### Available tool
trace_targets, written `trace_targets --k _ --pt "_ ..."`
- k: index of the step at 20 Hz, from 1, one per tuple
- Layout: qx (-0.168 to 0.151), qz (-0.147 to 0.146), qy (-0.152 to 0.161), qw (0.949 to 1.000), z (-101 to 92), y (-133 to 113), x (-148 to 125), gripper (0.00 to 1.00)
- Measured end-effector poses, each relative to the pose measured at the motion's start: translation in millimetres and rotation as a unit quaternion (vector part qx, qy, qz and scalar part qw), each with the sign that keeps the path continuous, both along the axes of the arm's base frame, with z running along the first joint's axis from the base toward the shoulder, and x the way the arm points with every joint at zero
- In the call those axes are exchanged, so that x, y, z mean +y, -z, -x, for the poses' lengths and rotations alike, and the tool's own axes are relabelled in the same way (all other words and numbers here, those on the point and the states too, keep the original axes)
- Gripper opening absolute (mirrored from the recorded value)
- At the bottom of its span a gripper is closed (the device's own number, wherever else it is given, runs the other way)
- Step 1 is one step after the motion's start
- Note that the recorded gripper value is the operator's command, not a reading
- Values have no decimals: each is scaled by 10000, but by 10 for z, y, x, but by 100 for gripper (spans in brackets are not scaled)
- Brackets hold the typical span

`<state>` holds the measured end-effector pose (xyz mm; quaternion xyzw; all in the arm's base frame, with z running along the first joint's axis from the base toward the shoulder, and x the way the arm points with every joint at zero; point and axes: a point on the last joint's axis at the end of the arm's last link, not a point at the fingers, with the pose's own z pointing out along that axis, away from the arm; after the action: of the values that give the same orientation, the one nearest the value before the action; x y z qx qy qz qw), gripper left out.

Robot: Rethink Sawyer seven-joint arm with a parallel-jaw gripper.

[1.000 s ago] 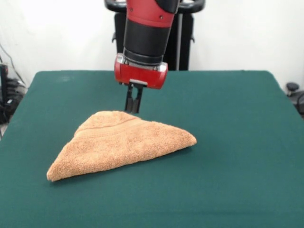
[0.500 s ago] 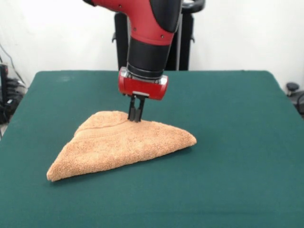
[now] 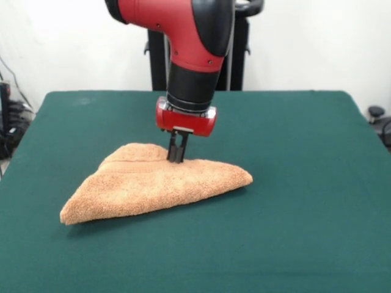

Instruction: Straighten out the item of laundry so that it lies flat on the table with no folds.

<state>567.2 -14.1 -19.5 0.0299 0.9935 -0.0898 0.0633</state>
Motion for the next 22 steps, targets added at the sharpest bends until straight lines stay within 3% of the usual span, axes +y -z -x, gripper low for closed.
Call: trace_targets --k 15,22 --pt "-16 -38 22 10000 211 -378 122 0" --pt "29 -51 19 10000 274 -388 151 0"
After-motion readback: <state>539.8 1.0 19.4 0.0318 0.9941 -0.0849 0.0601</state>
